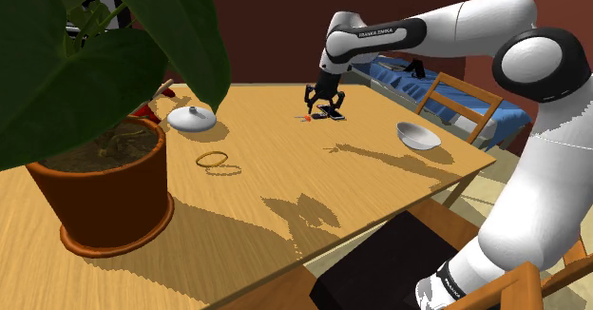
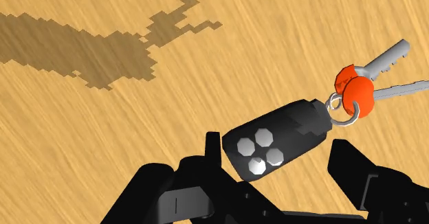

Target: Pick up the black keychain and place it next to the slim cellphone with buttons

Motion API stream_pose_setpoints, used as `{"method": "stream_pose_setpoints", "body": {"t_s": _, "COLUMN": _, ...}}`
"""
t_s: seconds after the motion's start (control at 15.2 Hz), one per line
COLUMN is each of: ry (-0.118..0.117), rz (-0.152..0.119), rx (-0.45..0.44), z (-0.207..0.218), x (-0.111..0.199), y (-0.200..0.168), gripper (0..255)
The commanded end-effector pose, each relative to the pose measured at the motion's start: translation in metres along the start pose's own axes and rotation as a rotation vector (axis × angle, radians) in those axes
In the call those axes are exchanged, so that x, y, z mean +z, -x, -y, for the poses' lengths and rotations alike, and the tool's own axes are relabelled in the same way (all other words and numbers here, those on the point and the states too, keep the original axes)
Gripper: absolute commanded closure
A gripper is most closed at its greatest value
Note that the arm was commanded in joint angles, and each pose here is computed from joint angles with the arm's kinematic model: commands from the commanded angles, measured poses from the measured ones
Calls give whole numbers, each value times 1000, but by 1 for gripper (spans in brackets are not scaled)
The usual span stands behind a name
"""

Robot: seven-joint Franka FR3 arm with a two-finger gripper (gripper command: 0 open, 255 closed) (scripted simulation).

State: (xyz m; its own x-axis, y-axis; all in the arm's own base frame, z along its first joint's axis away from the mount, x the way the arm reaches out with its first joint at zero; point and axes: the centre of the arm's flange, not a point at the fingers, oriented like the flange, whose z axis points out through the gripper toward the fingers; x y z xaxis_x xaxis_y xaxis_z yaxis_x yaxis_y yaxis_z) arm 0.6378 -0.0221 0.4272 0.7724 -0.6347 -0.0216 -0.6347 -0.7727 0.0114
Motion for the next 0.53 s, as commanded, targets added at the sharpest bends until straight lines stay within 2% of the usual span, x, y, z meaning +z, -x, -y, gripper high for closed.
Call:
{"method": "stream_pose_setpoints", "body": {"t_s": 0.0, "ry": 0, "rz": 0, "rx": -2, "z": -13, "x": 1, "y": -22, "gripper": 255}}
{"method": "stream_pose_setpoints", "body": {"t_s": 0.33, "ry": 0, "rz": 0, "rx": -2, "z": -52, "x": 0, "y": -74, "gripper": 255}}
{"method": "stream_pose_setpoints", "body": {"t_s": 0.46, "ry": 0, "rz": 0, "rx": -2, "z": -56, "x": 5, "y": -79, "gripper": 255}}
